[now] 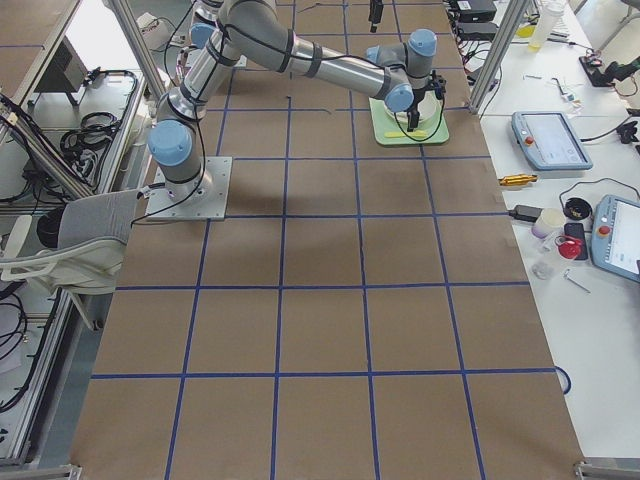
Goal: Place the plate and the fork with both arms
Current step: 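Open the right gripper and raise it away from the fork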
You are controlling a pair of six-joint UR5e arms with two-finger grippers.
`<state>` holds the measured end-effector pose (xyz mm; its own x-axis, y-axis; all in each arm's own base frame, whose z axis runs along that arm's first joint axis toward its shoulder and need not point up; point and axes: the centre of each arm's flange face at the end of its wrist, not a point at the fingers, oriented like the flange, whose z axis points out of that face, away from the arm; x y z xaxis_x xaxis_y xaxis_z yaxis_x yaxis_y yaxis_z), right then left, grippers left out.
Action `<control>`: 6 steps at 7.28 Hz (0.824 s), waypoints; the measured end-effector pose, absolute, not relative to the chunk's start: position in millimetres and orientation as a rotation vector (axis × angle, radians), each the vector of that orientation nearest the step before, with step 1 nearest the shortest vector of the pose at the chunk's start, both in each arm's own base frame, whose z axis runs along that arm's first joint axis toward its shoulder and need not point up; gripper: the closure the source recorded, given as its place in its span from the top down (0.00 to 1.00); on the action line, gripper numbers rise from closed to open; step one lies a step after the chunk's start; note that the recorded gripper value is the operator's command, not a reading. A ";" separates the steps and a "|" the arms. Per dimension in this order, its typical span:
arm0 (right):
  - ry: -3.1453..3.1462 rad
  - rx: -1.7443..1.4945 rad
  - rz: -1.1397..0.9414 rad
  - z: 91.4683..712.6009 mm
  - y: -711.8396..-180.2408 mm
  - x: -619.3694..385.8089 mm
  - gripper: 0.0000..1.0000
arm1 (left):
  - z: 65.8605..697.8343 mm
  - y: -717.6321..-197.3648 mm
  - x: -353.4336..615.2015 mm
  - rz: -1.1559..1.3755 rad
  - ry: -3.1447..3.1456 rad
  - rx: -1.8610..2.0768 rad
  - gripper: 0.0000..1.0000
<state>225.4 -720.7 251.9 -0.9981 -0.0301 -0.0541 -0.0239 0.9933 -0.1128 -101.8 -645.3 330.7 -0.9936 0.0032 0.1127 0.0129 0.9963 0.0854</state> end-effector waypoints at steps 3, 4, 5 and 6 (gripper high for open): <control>3.097 -0.089 -0.073 316.2 -677.1 219.6 1.00 | 364.3 -625.4 -110.2 -0.136 -3.041 -0.013 1.00; 3.109 -0.102 -0.025 343.6 -651.7 215.3 1.00 | 383.4 -612.8 -110.1 -0.145 -3.062 0.028 1.00; 3.139 -0.111 0.034 369.9 -625.9 209.7 1.00 | 400.5 -600.2 -113.3 -0.148 -3.086 0.100 1.00; 3.173 -0.122 0.090 397.0 -601.1 204.2 1.00 | 413.7 -589.2 -121.7 -0.143 -3.096 0.152 1.00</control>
<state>204.2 -601.1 397.0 -0.9965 -0.0774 0.0323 -0.0754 0.9955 0.0577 -121.7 -589.2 413.7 -0.9944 -0.0997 0.0339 -0.0962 0.9909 0.0937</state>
